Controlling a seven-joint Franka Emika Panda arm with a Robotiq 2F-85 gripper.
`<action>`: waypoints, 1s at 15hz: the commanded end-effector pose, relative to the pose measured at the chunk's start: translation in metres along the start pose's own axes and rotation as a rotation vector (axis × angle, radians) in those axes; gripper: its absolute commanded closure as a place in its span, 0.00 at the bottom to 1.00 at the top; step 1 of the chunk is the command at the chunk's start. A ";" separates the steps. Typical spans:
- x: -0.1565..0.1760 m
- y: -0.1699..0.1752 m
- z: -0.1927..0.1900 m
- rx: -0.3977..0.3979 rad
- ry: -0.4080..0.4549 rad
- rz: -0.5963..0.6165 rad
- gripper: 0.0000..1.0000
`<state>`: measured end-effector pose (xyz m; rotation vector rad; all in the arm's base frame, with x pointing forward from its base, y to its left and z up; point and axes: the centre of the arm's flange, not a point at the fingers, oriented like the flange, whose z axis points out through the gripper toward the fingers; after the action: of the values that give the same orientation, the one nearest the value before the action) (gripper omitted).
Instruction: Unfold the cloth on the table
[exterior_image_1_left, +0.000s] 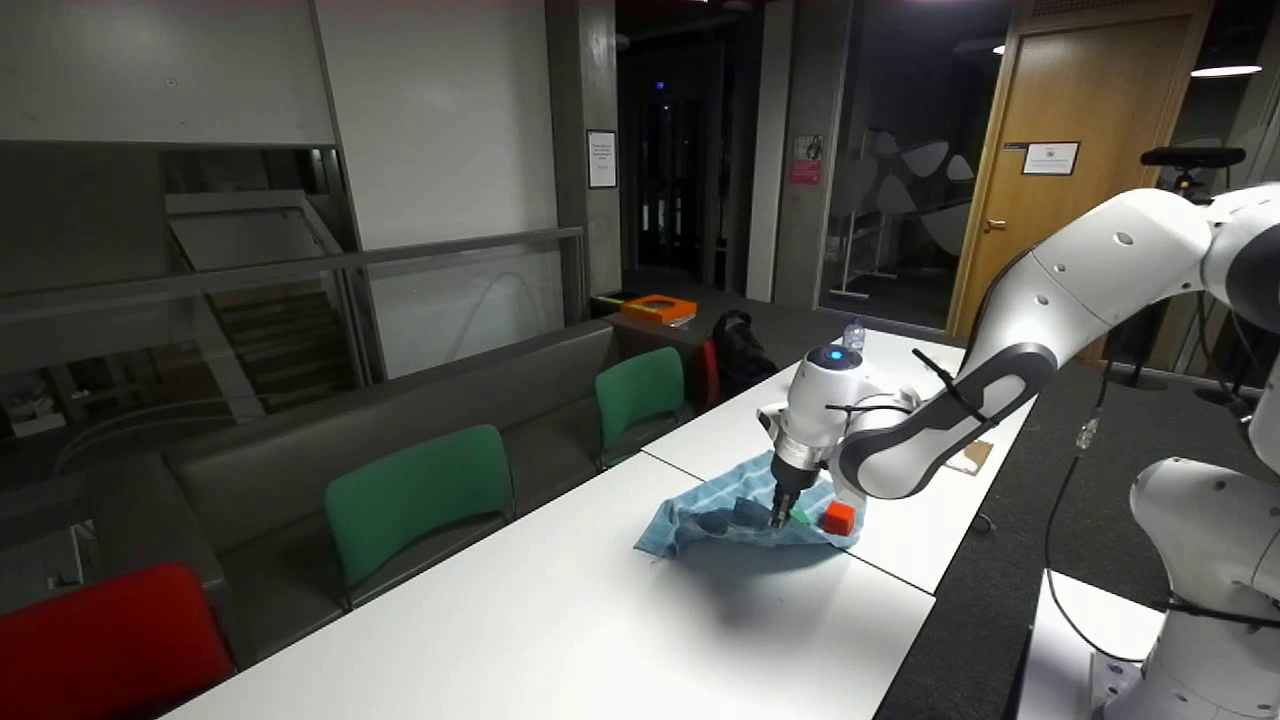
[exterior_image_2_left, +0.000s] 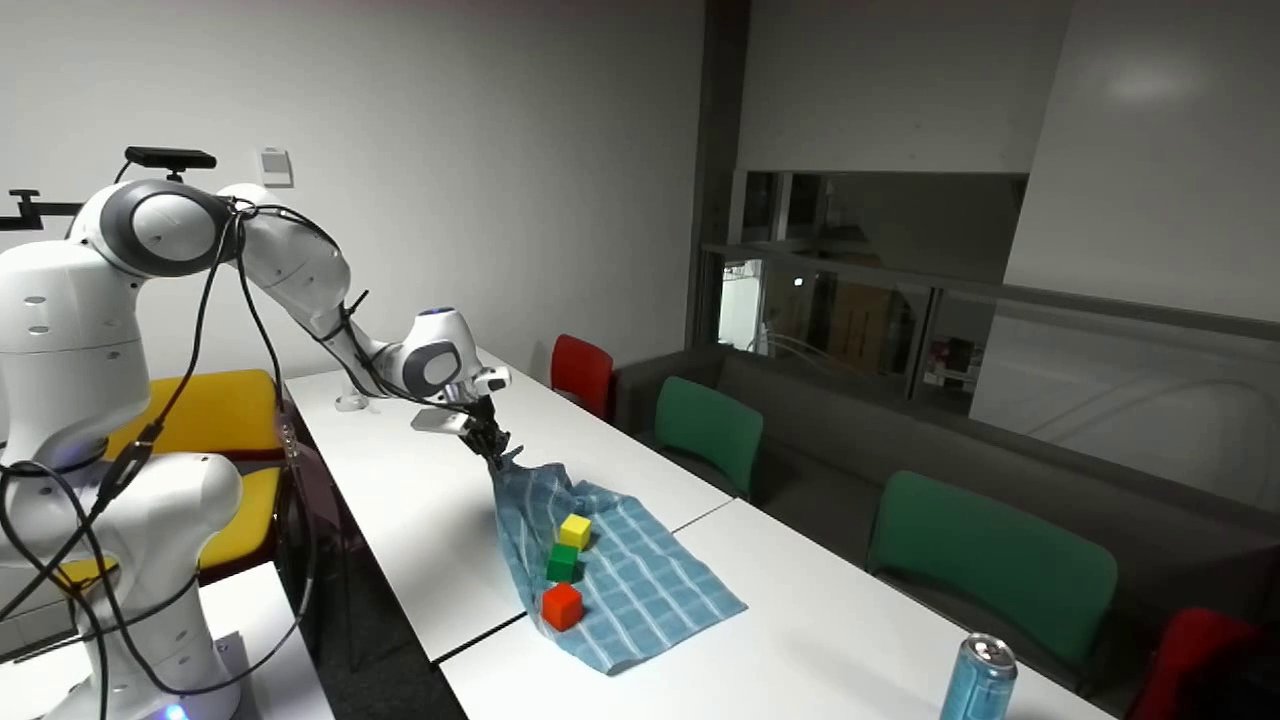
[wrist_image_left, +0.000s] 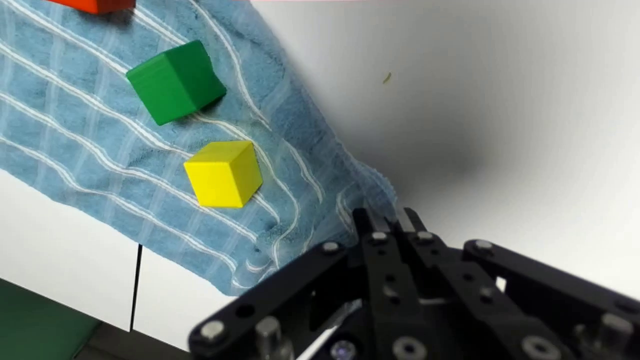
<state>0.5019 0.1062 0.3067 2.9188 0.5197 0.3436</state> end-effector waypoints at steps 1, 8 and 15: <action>-0.016 0.000 -0.025 0.034 -0.024 -0.056 0.63; -0.016 0.002 -0.035 0.052 -0.036 -0.060 0.12; 0.005 0.047 -0.044 0.153 0.047 0.124 0.00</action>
<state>0.4996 0.0882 0.3429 3.0147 0.4727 0.3416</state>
